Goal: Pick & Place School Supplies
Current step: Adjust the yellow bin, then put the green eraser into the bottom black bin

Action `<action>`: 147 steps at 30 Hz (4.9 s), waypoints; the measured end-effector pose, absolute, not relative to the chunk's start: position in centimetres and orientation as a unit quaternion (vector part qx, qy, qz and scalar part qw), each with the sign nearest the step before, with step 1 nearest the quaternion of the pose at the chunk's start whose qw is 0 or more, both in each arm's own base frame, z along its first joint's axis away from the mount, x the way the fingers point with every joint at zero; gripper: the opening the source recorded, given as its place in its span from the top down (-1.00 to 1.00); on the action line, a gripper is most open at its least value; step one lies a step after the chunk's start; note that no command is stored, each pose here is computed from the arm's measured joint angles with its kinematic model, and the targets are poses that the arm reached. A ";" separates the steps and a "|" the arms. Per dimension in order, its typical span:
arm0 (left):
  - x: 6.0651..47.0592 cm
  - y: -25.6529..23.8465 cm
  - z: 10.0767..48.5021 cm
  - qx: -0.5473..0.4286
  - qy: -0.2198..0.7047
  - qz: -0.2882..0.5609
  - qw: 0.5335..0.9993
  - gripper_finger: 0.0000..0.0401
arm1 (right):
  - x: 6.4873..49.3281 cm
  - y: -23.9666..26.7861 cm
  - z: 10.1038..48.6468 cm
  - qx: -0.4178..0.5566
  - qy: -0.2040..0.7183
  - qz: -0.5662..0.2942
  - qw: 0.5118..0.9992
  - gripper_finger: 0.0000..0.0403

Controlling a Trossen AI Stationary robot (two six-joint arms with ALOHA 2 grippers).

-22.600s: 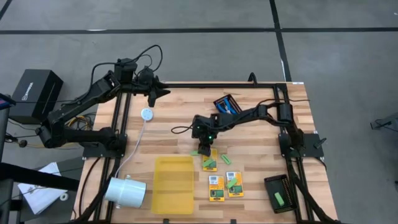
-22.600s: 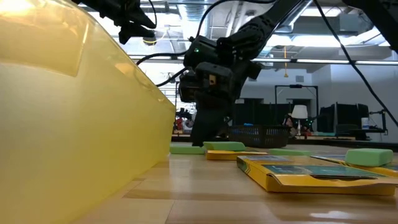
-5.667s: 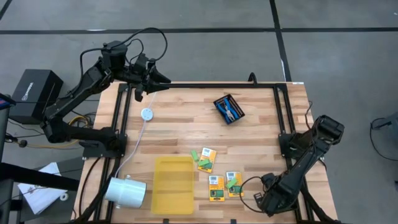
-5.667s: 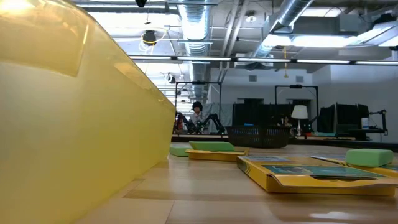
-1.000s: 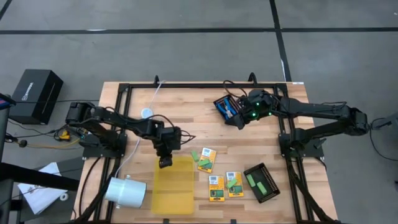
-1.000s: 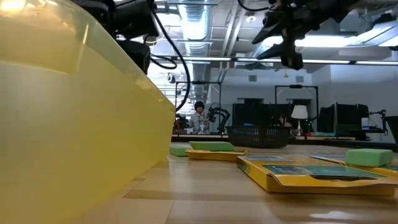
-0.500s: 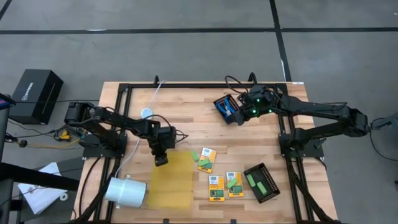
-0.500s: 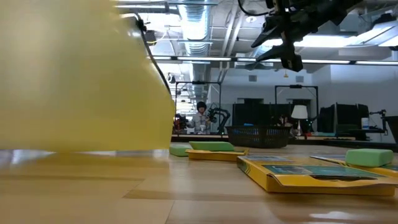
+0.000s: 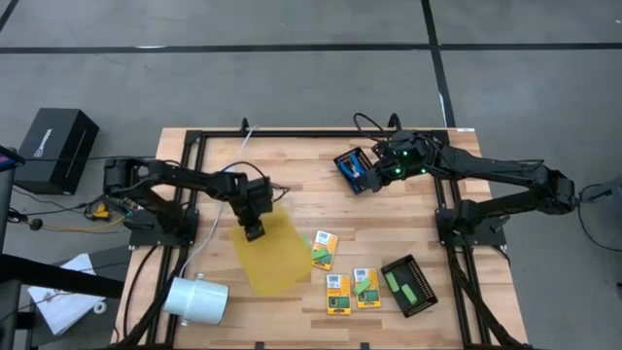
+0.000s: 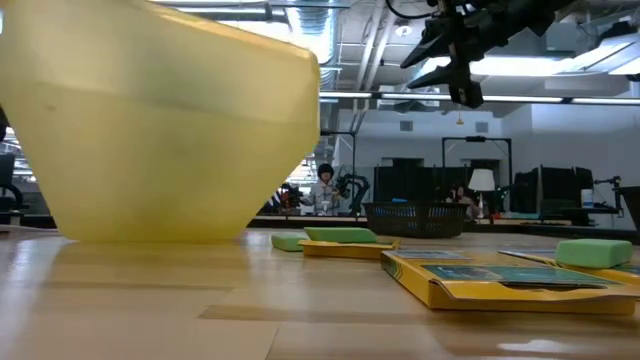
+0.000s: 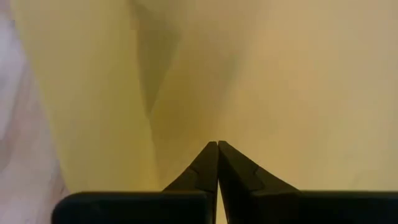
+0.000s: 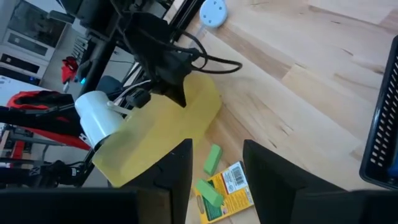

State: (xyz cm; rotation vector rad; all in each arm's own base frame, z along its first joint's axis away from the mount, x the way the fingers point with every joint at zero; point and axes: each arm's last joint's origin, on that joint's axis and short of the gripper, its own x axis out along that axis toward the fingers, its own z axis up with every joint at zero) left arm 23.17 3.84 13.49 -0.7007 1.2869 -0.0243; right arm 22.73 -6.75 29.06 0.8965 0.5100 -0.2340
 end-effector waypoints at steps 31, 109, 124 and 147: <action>19.8 5.3 16.3 -0.266 0.600 -0.012 0.754 1.00 | 23.2 -6.9 29.8 0.424 0.204 -0.096 0.877 0.35; 37.5 -0.6 20.8 -0.221 0.450 -0.014 0.865 0.02 | 22.4 -8.0 33.0 0.329 0.215 -0.060 0.918 0.35; 39.8 -3.7 18.9 -0.175 0.528 0.021 0.831 -0.07 | 22.8 -7.2 33.2 0.309 0.214 -0.027 0.926 0.35; 40.7 -6.6 16.4 -0.162 0.546 0.060 0.820 -0.07 | 23.4 -5.0 33.3 0.282 0.224 0.009 0.933 0.35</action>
